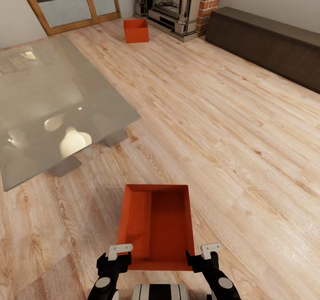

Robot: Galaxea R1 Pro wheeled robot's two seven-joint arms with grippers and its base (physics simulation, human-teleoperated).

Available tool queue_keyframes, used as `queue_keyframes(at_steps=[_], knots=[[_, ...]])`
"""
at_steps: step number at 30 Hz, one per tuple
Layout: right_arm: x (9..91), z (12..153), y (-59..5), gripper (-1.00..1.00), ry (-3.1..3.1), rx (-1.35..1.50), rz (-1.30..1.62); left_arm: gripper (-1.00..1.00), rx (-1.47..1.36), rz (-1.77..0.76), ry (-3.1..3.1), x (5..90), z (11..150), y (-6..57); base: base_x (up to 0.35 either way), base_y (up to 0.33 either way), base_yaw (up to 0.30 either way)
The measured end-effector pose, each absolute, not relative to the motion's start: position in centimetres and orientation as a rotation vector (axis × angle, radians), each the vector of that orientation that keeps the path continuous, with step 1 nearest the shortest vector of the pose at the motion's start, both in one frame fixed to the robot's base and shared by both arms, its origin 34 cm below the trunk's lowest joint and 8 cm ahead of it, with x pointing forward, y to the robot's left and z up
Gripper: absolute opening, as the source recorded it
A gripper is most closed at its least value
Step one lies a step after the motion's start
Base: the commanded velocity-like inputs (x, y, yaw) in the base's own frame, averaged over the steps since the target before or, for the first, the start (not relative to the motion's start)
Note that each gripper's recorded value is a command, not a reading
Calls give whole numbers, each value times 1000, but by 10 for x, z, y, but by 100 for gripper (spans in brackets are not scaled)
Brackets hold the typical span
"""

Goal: Move the two storage containers from the living room to the garage. In the garage, place one container on the floor and stack the other container on top of it (either order is fine).

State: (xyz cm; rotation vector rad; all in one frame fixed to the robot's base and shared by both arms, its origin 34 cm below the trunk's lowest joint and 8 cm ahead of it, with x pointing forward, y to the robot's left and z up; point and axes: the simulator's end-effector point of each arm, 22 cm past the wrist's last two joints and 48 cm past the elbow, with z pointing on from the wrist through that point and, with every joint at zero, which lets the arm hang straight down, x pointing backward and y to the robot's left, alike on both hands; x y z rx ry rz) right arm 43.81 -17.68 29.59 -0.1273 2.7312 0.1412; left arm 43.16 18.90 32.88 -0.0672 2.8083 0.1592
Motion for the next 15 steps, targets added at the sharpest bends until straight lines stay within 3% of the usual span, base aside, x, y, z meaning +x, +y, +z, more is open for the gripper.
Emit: queue_keyframes(at_steps=[15], knots=[[436,286,-178,100,2732,-124,139,100,-67,159,2809,430,319,189,0,0,0]])
